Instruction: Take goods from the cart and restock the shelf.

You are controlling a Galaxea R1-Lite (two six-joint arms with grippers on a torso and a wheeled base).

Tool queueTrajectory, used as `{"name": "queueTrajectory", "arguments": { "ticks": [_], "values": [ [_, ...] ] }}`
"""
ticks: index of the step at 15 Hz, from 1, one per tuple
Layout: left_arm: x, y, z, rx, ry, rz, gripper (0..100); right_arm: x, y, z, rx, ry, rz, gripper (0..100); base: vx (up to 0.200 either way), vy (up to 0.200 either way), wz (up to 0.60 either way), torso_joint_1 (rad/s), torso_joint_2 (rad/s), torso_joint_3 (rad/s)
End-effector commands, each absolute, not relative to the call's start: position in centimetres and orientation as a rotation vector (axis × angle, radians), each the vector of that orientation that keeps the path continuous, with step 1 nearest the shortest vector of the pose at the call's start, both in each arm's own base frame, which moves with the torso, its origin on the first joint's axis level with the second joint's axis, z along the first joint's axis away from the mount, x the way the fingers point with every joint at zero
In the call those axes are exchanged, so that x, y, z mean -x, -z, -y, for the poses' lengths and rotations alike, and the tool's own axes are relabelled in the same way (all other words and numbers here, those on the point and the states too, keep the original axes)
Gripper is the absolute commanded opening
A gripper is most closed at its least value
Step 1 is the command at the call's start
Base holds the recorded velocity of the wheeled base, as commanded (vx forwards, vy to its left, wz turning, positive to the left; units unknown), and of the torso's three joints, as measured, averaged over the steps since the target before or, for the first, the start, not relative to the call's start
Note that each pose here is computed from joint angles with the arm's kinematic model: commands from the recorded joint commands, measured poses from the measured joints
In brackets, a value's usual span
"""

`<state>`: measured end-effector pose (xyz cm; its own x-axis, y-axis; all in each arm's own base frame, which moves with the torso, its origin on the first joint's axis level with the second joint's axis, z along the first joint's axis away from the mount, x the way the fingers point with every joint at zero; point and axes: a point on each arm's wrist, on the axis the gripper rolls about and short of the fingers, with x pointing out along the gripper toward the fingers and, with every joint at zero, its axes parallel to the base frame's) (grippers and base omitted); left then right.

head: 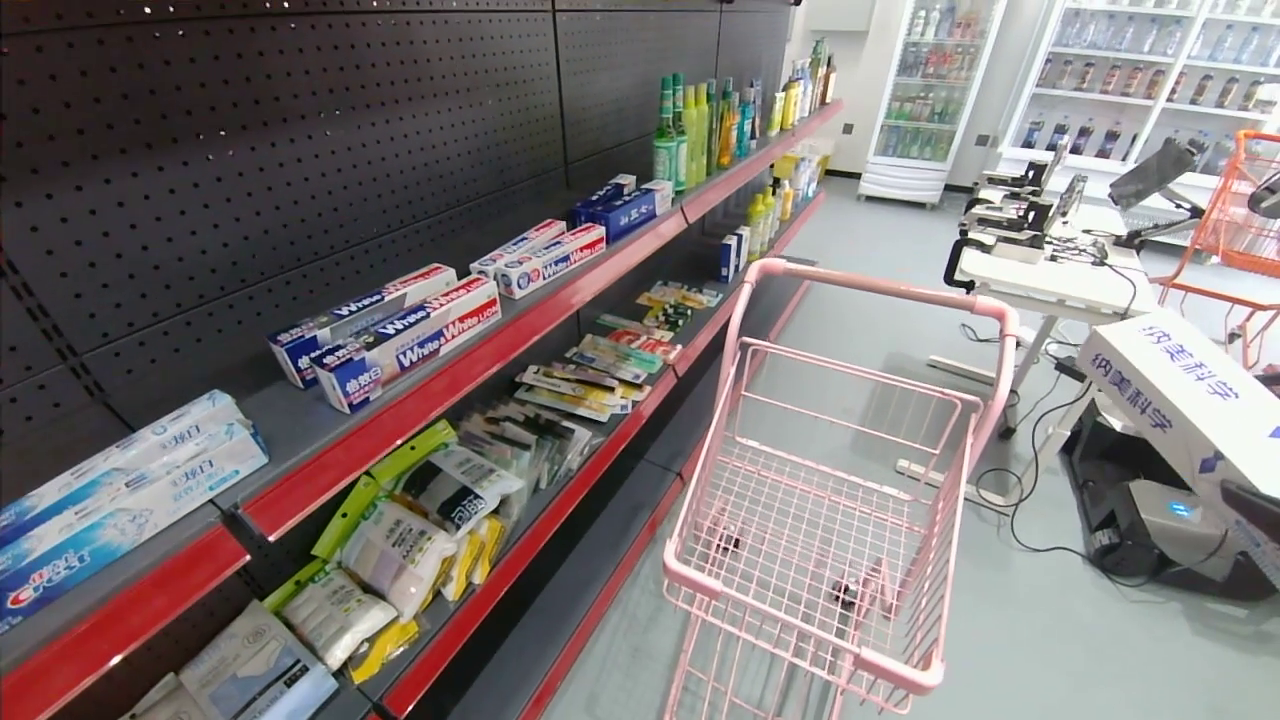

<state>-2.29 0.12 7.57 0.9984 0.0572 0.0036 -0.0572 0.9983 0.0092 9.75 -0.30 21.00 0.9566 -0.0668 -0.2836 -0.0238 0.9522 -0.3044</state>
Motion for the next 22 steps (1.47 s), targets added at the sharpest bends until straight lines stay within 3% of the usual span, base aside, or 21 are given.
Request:
{"name": "queueTrajectory", "arguments": {
  "ticks": [1, 22],
  "values": [
    [2.3, -7.6, -0.1, -0.009, -0.058, 0.001, 100, -10.6, -21.2, 0.3, 0.317, 0.016, -0.315, 0, 0.000, 0.000, 0.00, 0.212, -0.46, -0.256],
    [2.3, -7.6, -0.1, -0.009, -0.058, 0.001, 100, -13.7, -22.4, 0.4, 0.368, 0.007, -0.340, 0, 0.000, 0.000, 0.00, 0.162, -0.34, -0.178]
  ]
}}
